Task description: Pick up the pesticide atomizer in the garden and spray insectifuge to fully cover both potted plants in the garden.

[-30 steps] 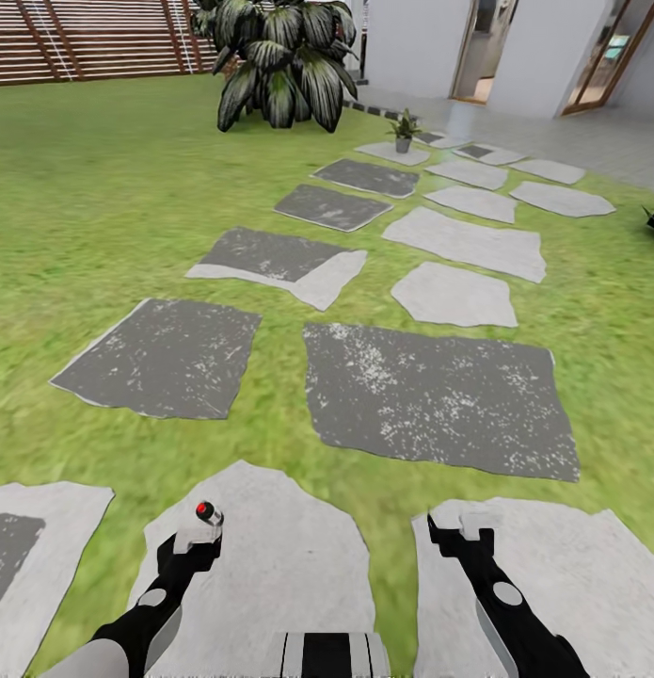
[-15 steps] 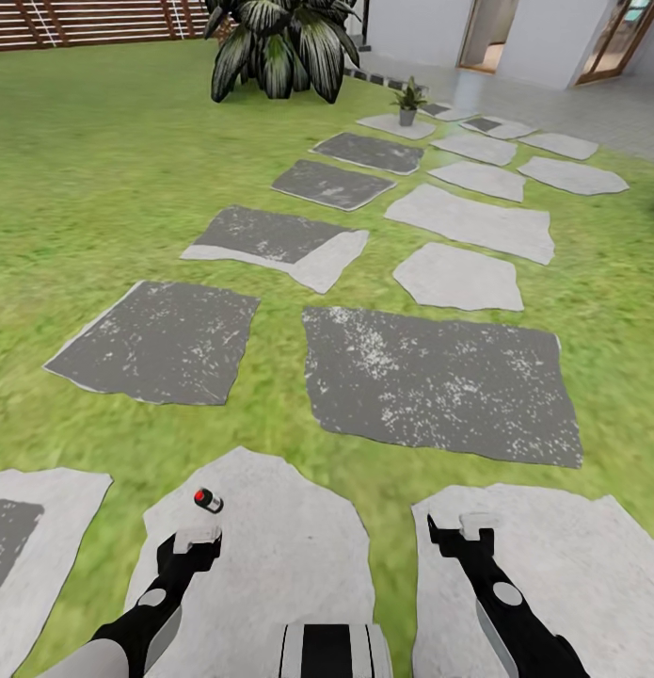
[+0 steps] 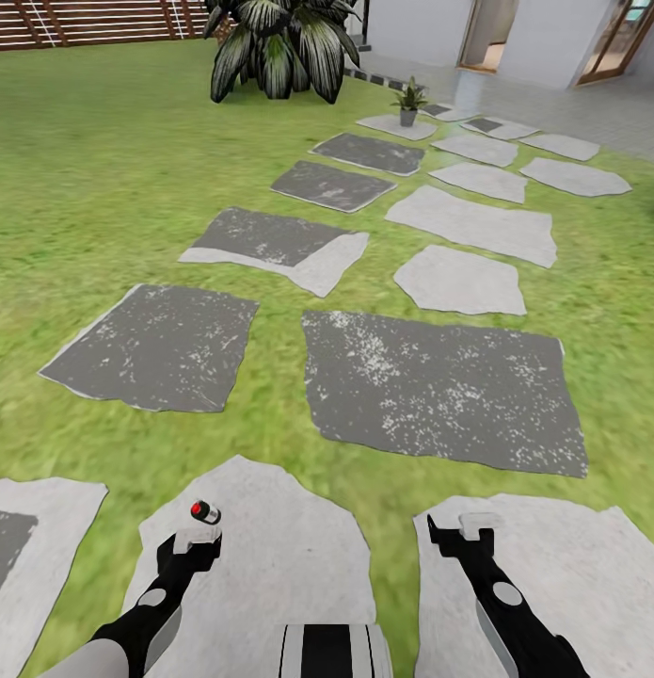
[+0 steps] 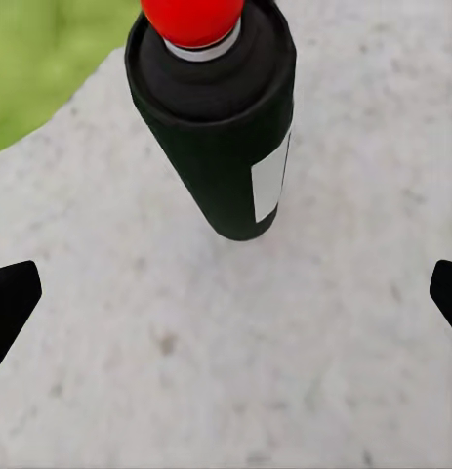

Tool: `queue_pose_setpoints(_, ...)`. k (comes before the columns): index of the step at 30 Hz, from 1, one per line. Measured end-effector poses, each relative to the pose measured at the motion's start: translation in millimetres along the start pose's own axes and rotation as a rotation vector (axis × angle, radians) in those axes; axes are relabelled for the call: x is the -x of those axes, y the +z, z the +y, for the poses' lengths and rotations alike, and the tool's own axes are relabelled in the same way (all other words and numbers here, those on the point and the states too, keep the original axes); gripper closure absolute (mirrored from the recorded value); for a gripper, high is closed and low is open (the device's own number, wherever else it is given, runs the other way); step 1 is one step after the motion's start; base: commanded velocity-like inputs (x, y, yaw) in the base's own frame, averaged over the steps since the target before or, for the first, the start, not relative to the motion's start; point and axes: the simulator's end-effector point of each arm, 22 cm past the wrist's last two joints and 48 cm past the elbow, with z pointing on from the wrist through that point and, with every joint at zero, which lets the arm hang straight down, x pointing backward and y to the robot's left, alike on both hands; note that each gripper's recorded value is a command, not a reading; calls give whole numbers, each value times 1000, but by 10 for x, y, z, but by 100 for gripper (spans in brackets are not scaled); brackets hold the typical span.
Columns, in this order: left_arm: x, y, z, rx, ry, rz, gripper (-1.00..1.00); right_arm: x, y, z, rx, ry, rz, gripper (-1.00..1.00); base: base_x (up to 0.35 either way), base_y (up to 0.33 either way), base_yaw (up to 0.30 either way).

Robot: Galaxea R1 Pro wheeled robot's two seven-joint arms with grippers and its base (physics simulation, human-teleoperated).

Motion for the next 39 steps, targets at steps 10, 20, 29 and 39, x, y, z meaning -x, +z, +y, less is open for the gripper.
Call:
queue_pose_setpoints(10, 1, -1, 0, 0, 0, 0, -100, -4, -1, 0, 0, 0, 1, -100, 125, 31, 0)
queue_pose_setpoints(20, 1, 0, 0, 0, 0, 0, -100, -11, -2, 0, 0, 0, 2, -100, 30, 15, 0)
queue_pose_setpoints(29, 0, 0, 0, 0, 0, 0, -100, -13, -1, 0, 0, 0, 3, -100, 21, 16, 0)
queue_pose_setpoints(39, 1, -1, 0, 0, 0, 0, -100, -12, -2, 0, 0, 0, 3, -100, 42, 0, 0)
